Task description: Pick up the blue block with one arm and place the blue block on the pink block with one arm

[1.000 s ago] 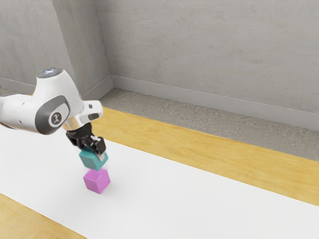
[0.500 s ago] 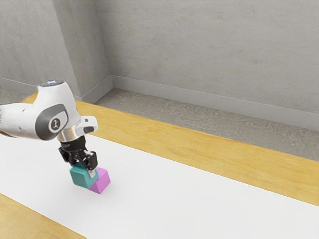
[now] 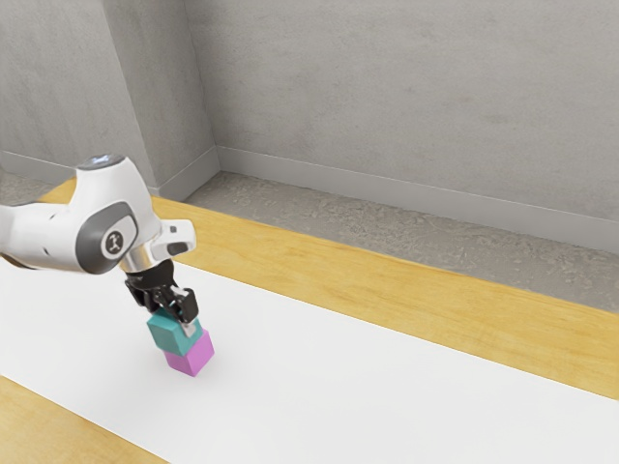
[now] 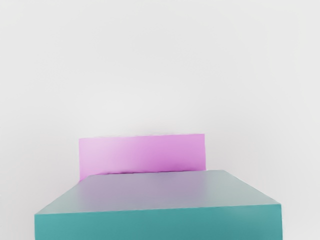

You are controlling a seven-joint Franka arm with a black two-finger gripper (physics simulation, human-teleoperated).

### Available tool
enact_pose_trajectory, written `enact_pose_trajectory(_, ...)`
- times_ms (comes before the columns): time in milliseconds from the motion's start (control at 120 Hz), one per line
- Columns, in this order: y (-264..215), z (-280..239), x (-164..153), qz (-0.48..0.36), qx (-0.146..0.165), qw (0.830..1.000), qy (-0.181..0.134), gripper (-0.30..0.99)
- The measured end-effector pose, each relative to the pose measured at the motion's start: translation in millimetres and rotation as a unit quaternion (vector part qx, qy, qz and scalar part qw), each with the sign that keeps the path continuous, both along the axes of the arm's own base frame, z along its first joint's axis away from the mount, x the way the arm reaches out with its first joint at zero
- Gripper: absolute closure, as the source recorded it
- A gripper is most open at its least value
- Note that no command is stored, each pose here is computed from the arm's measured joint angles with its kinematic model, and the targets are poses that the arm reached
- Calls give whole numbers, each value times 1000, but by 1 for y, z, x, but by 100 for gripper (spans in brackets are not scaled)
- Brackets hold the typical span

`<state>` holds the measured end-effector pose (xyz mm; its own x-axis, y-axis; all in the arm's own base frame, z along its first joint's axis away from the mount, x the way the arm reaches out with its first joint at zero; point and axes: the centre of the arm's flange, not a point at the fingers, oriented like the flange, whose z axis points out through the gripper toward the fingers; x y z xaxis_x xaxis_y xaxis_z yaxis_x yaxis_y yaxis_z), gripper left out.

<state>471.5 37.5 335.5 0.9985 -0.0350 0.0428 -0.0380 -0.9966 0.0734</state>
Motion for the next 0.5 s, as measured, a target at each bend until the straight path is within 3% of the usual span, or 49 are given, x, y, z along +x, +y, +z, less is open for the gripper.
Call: enact_pose_trajectory(500, 4, -1, 7, -11, 2, 1000, -10, 29)
